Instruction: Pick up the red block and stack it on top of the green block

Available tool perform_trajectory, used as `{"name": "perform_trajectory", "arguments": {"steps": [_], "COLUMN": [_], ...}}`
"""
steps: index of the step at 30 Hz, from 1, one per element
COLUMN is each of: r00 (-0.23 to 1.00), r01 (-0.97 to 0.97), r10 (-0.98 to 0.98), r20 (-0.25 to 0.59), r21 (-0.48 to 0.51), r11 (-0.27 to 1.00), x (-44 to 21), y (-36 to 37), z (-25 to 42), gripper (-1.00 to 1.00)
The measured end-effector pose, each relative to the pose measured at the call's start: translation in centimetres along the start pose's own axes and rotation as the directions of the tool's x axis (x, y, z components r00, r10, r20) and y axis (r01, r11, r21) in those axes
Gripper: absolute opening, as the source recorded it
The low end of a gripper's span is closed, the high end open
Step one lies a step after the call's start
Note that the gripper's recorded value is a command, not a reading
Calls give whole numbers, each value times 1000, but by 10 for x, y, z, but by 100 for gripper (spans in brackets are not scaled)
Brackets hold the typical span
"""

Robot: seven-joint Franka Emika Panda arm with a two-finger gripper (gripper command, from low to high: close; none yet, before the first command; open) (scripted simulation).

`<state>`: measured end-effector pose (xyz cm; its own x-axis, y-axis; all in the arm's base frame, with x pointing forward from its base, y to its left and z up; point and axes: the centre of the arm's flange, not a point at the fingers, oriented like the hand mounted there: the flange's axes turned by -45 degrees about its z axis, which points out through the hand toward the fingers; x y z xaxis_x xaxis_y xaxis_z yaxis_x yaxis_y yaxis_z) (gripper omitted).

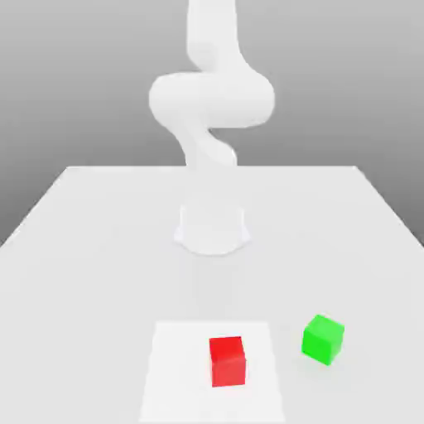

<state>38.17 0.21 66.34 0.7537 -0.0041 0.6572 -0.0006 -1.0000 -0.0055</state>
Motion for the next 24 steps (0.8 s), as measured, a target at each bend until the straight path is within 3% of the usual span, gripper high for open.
{"name": "perform_trajectory", "arguments": {"steps": [8,18,21,24], "r00": [963,822,766,752], "r01": [34,70,78,79], "r10": [-37,-86,-98,-100], "r20": [266,563,635,652], "r21": [15,48,59,62], "r11": [999,996,995,995], "x": [-59,-207,-259,-287], "y": [-8,-17,-18,-18], "z": [176,331,360,385], "gripper": [0,0,0,0]}}
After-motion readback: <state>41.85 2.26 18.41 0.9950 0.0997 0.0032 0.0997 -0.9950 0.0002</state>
